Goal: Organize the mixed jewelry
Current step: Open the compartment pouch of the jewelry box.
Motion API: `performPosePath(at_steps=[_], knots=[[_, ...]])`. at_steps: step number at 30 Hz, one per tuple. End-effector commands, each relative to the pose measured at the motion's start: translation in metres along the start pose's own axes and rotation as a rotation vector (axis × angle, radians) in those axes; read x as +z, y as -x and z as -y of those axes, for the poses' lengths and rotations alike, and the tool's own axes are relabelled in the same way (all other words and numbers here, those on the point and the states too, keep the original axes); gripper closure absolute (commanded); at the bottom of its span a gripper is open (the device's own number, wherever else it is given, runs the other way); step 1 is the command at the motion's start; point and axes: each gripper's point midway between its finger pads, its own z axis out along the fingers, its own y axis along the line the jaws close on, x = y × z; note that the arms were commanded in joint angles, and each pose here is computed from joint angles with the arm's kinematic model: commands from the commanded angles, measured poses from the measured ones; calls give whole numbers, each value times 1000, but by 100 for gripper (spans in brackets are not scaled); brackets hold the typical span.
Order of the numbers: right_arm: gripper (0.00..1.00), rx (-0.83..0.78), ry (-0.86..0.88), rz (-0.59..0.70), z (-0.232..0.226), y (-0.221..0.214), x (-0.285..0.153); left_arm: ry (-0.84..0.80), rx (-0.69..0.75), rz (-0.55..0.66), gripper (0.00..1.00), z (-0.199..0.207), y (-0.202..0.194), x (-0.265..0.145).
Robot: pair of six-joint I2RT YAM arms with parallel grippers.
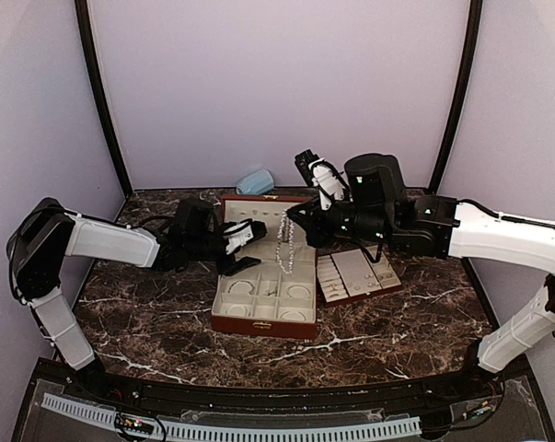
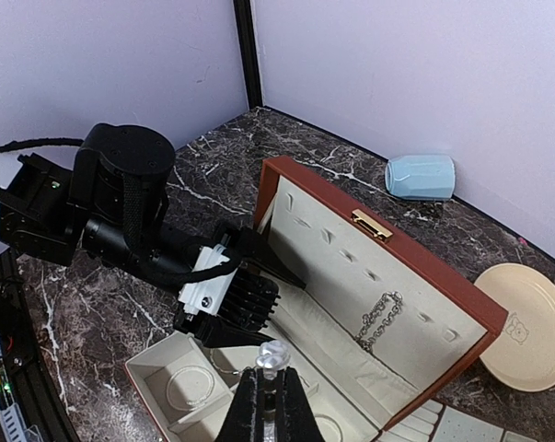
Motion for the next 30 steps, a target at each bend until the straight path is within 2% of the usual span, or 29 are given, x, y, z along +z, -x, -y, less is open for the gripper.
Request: performPosePath(at_steps=[1,11,21,30], knots=[[100,26,9,57,1,13,-3,-29,-19,-21,35,2,-7,3],[100,34,5,57,2,11,-3,-59,-31,-36,43,14,-15,5],[100,38,7,60,2,12,-2,64,73,67,35,6,25,-2],[100,51,8,64,2,10,-6,125,123,90,33,-5,37,3]])
